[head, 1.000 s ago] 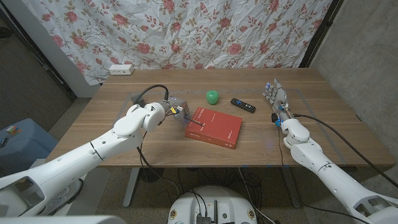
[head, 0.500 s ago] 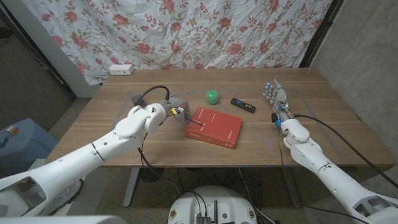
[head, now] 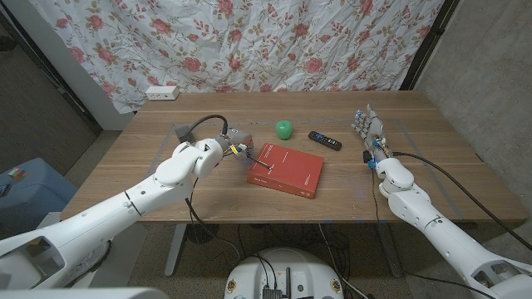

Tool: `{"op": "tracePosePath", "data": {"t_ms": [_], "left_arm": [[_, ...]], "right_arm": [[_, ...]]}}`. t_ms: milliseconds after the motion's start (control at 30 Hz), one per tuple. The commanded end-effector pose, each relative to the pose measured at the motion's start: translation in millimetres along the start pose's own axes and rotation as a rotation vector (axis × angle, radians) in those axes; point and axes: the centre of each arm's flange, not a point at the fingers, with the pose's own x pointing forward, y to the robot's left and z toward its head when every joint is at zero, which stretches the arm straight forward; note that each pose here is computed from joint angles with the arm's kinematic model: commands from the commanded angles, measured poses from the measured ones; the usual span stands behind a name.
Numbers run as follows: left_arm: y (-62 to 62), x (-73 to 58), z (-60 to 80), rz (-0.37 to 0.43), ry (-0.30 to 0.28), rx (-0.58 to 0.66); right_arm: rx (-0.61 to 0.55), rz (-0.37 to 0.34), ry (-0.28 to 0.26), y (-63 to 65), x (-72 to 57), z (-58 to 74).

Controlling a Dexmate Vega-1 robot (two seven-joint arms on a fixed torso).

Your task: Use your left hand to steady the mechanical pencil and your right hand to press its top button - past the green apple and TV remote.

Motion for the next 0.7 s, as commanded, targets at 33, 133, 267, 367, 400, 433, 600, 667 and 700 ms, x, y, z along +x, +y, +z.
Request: {"op": "tracePosePath", "data": {"t_ms": [33, 133, 267, 367, 400, 433, 600, 667, 700], "left_arm": [[-0.8, 1.2, 0.5, 0.009, 0.009, 0.004], [-0.4, 1.2, 0.5, 0.010, 0.010, 0.008], [0.1, 1.6, 1.3, 0.005, 0.015, 0.014], [0.9, 1.5, 2.0, 0.009, 0.018, 0.019], [1.5, 1.2, 2.3, 0.011, 0.021, 0.018], [2.1, 1.0, 2.4, 0.014, 0.023, 0.019], [6.0, -0.6, 2.3, 0.031, 0.041, 0.021], [8.0, -1.0, 2.3, 0.034, 0.045, 0.020], [9.0, -1.4, 2.5, 0.038, 0.048, 0.022]], "right_arm": [[-0.005, 0.006, 0.003, 0.5, 1.9, -0.4], [-0.005, 0.007, 0.005, 0.5, 1.9, -1.0], [-0.007, 0.007, 0.004, 0.2, 2.0, -1.2], [-0.009, 0.009, 0.003, -0.5, 2.3, -0.7], [-0.012, 0.009, 0.003, -0.7, 2.5, -0.4], [-0.012, 0.010, 0.002, -0.8, 2.6, -0.1], [-0.017, 0.016, 0.002, -1.3, 3.5, 0.7], [-0.017, 0.018, 0.000, -1.5, 3.8, 1.0], [-0.018, 0.019, -0.001, -1.7, 3.9, 1.4]]}}
